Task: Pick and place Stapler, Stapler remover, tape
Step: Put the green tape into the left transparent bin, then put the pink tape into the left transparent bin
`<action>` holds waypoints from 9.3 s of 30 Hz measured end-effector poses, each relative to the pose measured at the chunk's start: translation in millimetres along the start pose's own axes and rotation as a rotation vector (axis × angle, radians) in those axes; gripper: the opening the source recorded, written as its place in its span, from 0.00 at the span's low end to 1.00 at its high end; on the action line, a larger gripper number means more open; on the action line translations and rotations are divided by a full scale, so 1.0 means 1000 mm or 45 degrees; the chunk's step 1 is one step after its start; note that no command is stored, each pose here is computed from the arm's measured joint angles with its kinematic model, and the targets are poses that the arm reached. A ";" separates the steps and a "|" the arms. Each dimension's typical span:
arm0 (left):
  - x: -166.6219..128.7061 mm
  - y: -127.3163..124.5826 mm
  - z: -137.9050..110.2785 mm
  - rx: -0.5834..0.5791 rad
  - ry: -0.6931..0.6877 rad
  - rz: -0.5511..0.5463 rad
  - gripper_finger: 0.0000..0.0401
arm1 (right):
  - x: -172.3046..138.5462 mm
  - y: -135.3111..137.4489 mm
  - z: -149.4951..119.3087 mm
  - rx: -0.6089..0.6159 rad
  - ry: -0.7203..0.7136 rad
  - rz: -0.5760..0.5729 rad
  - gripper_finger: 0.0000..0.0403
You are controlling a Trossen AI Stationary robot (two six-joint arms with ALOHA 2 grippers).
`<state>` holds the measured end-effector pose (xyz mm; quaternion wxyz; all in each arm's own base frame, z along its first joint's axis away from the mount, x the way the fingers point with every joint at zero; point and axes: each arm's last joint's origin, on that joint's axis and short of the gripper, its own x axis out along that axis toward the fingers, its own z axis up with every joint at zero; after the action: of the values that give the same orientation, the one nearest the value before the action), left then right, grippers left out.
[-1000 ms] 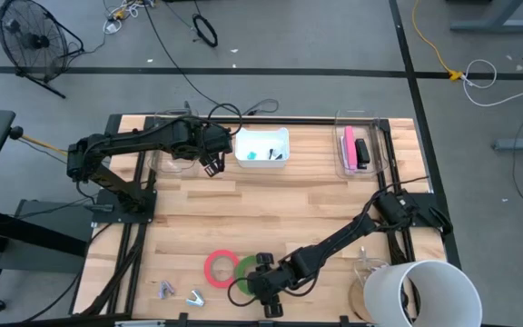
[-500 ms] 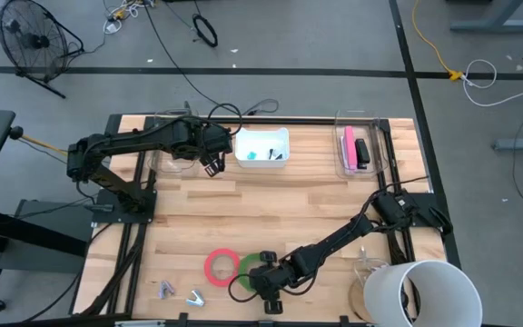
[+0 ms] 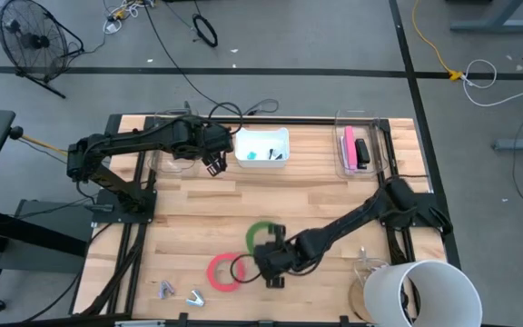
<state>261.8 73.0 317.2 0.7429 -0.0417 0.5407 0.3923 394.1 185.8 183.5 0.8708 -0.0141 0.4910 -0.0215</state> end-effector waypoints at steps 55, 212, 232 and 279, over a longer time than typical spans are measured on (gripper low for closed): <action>-0.044 -0.030 0.049 -0.139 -0.488 -1.386 0.45 | -0.145 -0.103 0.035 0.137 -0.390 -0.593 0.13; 0.018 0.027 -0.018 -0.052 0.300 0.057 0.70 | -0.129 -0.043 -0.010 0.184 -0.365 -0.263 0.16; -0.080 -0.130 -0.098 0.374 0.190 -0.855 0.70 | -0.121 -0.042 -0.013 0.156 -0.383 -0.232 0.16; -0.007 -0.264 -0.169 0.052 0.385 -0.433 0.70 | -0.122 -0.038 -0.008 0.190 -0.432 -0.130 0.16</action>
<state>296.6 -194.8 158.3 0.7096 -0.1756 0.6389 0.2397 323.5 154.3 285.8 0.9374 0.0223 0.3329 -0.0994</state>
